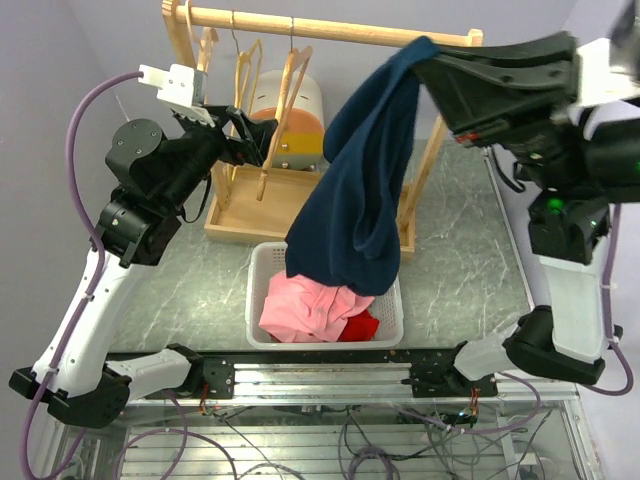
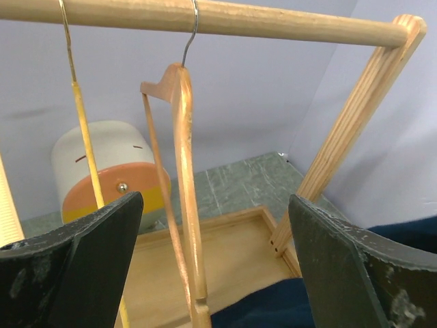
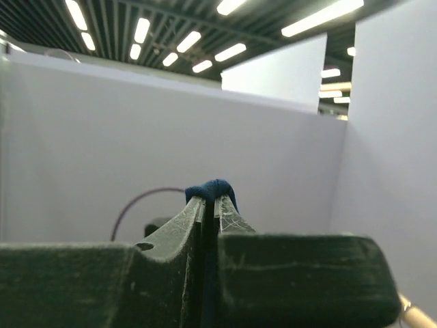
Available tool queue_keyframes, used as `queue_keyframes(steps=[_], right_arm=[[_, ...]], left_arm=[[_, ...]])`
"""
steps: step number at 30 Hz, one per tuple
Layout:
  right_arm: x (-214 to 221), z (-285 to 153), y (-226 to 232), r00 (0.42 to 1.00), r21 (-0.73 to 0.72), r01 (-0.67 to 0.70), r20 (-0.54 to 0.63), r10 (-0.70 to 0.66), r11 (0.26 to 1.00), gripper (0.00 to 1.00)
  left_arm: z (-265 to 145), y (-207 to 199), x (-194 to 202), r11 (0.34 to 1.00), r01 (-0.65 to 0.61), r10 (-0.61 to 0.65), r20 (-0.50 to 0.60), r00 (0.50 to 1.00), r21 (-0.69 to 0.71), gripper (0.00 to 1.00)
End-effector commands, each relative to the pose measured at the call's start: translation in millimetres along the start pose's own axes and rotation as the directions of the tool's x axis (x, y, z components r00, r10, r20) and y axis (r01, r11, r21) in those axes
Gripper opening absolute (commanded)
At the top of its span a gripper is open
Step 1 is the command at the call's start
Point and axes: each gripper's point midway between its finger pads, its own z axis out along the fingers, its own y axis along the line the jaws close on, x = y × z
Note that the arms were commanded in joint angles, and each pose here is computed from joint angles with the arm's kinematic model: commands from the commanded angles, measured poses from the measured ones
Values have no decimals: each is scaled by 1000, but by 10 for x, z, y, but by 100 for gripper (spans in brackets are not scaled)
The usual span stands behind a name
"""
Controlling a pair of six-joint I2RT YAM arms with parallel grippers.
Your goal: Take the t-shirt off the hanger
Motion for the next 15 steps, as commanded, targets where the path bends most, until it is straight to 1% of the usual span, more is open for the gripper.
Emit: queue_keyframes(steps=[1, 4, 8, 12, 13, 15], right_arm=[[-814, -203, 367, 976, -81, 92, 204, -74, 992, 0], [-756, -260, 319, 980, -44, 79, 187, -69, 996, 0], [-535, -339, 207, 991, 21, 31, 132, -34, 999, 0], [-88, -439, 76, 998, 92, -52, 39, 48, 994, 0], [91, -456, 24, 997, 115, -77, 3, 77, 990, 0], [291, -476, -26, 993, 140, -105, -39, 112, 985, 0]], left_arm=[[-88, -91, -110, 999, 16, -18, 31, 999, 47, 97], [-125, -111, -143, 998, 18, -20, 42, 999, 57, 96], [-148, -141, -136, 997, 20, -23, 45, 999, 74, 96], [-147, -208, -97, 993, 26, -33, 54, 998, 117, 96], [-142, -214, -84, 992, 31, -37, 52, 998, 121, 96], [-122, -216, -43, 992, 34, -39, 41, 998, 124, 96]])
